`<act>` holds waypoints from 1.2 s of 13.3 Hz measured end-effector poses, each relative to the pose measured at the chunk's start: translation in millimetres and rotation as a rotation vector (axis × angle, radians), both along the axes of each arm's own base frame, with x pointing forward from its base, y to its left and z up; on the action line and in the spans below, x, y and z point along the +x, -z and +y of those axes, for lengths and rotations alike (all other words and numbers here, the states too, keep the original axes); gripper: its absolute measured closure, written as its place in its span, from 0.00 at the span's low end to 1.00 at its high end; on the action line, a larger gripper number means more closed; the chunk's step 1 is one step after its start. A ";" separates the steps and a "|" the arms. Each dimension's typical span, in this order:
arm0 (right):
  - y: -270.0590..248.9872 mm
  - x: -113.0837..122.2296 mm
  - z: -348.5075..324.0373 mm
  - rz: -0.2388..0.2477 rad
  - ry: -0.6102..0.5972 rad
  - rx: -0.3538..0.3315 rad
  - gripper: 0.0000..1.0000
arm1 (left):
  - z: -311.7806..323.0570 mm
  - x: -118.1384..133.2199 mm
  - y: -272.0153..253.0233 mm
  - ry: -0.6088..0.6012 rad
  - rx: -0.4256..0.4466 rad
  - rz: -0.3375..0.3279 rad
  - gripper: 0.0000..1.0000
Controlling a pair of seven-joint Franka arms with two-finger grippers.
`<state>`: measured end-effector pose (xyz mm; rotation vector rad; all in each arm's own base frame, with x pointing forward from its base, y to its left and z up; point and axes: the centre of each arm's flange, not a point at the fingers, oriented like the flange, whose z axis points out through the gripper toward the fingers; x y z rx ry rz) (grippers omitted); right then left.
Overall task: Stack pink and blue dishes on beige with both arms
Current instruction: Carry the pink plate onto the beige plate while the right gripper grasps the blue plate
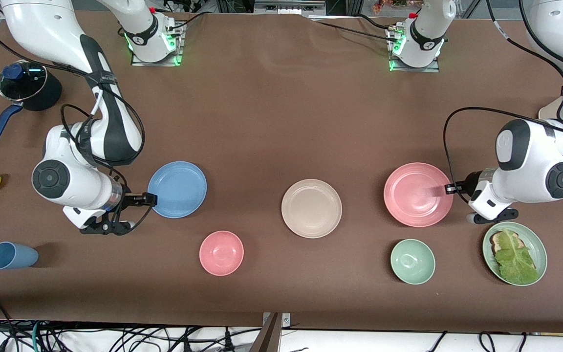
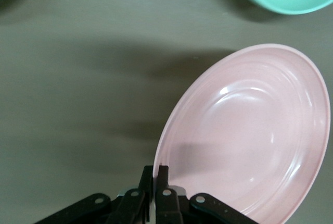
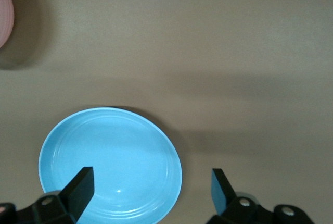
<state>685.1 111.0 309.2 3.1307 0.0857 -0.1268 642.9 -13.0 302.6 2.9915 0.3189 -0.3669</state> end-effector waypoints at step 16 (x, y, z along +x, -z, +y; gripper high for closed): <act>105.3 -33.1 -21.1 0.057 0.044 0.007 0.01 | -268.1 5.3 53.2 -0.043 0.002 -0.041 0.94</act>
